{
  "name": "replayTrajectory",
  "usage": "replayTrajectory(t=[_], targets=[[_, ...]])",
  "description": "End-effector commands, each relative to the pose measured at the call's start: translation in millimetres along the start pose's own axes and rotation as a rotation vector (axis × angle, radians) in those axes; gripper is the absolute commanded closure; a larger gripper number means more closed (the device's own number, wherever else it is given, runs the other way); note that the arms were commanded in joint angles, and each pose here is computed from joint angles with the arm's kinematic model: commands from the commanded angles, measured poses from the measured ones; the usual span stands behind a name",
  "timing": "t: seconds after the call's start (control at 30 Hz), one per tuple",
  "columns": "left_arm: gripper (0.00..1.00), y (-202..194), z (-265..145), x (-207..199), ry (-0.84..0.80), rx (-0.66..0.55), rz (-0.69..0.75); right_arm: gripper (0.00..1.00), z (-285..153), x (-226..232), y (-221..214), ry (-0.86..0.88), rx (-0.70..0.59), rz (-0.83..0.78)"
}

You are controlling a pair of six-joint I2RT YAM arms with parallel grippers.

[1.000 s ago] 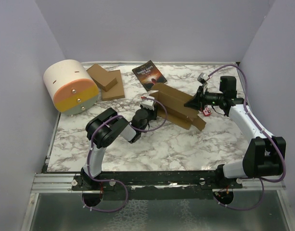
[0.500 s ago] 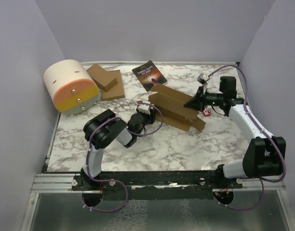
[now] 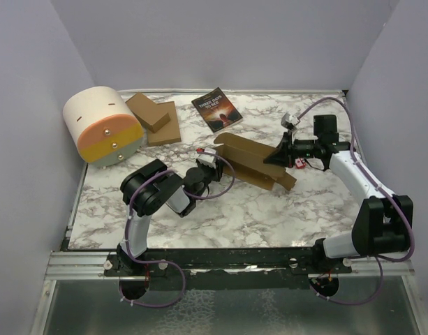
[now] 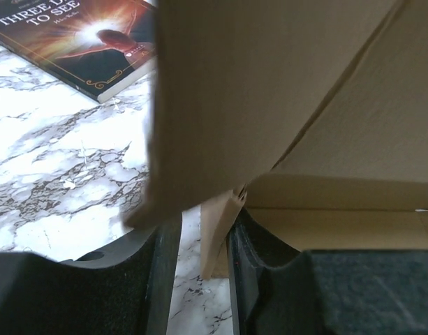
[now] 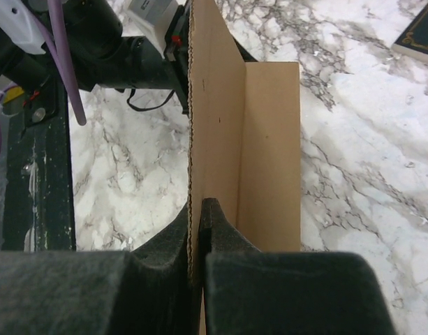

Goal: Fold the paper box

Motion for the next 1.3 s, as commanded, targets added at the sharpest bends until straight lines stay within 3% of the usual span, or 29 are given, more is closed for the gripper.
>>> replayTrajectory(t=[0.0,0.17,0.3,0.43,0.57,0.93,1.27], targets=[[0.67,11.6,2.9,0.2,-0.017,-0.085,0.015,0.99,11.3,10.0,-18.8,0.075,0.057,0.053],[0.68,6.3,4.0,1.1,-0.036,-0.09,0.038,0.99,19.3,5.9,-26.4,0.055,0.114,0.086],[0.79,-0.5,4.0,2.1,-0.038,-0.068,0.046,0.99,21.7,2.3,-29.7,0.017,0.144,0.104],[0.79,-5.1,3.5,3.6,-0.033,-0.055,0.048,0.99,23.2,0.0,-32.4,0.007,0.163,0.118],[0.7,-5.6,1.6,4.4,-0.027,-0.057,0.041,0.99,22.2,-0.3,-27.2,-0.007,0.155,0.113],[0.32,2.0,-39.6,8.5,-0.048,-0.038,0.004,0.98,14.5,-12.8,9.5,-0.108,0.115,0.04],[0.2,32.5,-88.5,7.7,-0.152,-0.052,-0.091,0.98,6.0,-20.2,43.5,-0.123,0.059,-0.056]])
Point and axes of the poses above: each gripper's point midway between its finger pads, its own z axis out along the fingers, its own x axis along the line the jaws close on, y = z × x, the point moved 10 cm from there along -z, back along the fingers, and after that the axes turned 5 degrees about -z, right-handed, at the moved point
